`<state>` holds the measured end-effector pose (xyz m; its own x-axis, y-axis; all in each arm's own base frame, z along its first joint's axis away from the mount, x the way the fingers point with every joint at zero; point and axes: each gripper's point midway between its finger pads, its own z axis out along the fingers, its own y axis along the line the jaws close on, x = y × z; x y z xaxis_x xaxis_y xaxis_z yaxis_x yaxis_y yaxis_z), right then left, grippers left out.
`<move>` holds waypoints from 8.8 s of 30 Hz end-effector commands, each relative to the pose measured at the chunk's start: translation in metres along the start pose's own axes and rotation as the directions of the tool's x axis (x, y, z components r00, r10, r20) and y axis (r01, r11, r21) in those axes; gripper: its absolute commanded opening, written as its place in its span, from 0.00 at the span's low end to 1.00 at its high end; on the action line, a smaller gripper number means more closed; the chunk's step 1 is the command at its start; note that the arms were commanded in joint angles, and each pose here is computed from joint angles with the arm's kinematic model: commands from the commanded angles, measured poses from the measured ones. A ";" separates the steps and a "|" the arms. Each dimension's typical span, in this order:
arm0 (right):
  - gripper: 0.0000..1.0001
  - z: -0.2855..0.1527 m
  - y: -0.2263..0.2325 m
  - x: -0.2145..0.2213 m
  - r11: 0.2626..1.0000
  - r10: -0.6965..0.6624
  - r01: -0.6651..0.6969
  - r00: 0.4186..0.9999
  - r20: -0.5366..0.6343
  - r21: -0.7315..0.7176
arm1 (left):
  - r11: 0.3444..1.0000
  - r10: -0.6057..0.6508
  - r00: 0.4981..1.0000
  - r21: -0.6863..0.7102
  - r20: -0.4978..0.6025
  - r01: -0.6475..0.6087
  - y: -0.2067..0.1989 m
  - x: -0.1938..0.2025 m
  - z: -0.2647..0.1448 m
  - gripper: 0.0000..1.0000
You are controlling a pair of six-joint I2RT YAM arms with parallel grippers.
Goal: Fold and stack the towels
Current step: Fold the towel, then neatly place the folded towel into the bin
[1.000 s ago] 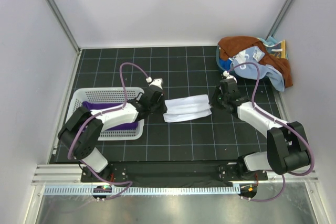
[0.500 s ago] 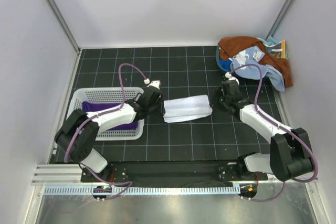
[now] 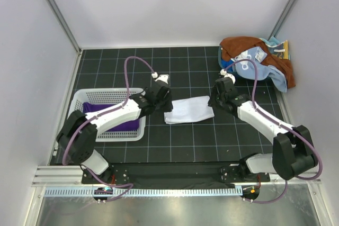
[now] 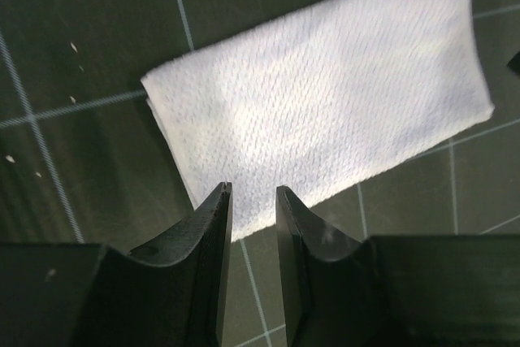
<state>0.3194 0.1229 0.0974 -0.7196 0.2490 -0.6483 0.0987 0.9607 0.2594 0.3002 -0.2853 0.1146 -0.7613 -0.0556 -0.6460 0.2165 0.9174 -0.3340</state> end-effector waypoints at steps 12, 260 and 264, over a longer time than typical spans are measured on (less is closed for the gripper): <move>0.36 0.020 -0.024 0.028 0.993 -0.006 0.015 0.997 -0.083 0.115 | 0.992 -0.013 0.983 -0.123 -0.183 -0.010 0.011 0.068 0.034 0.27; 0.01 -0.074 0.511 0.070 0.727 -0.030 0.079 0.996 0.083 -0.682 | 0.983 -0.174 0.787 0.061 0.591 0.171 0.078 -0.095 -0.390 0.55; 0.01 -0.060 0.515 0.076 0.737 -0.044 0.088 0.996 0.083 -0.670 | 0.984 -0.168 0.788 0.054 0.592 0.170 0.078 -0.096 -0.388 0.55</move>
<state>0.2699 0.6169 0.1957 -0.6978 0.1741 -0.6948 -0.4146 0.6928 0.5900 0.1517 -0.0572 0.4155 -0.2872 -0.4401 -0.8507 0.1158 0.8657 -0.4870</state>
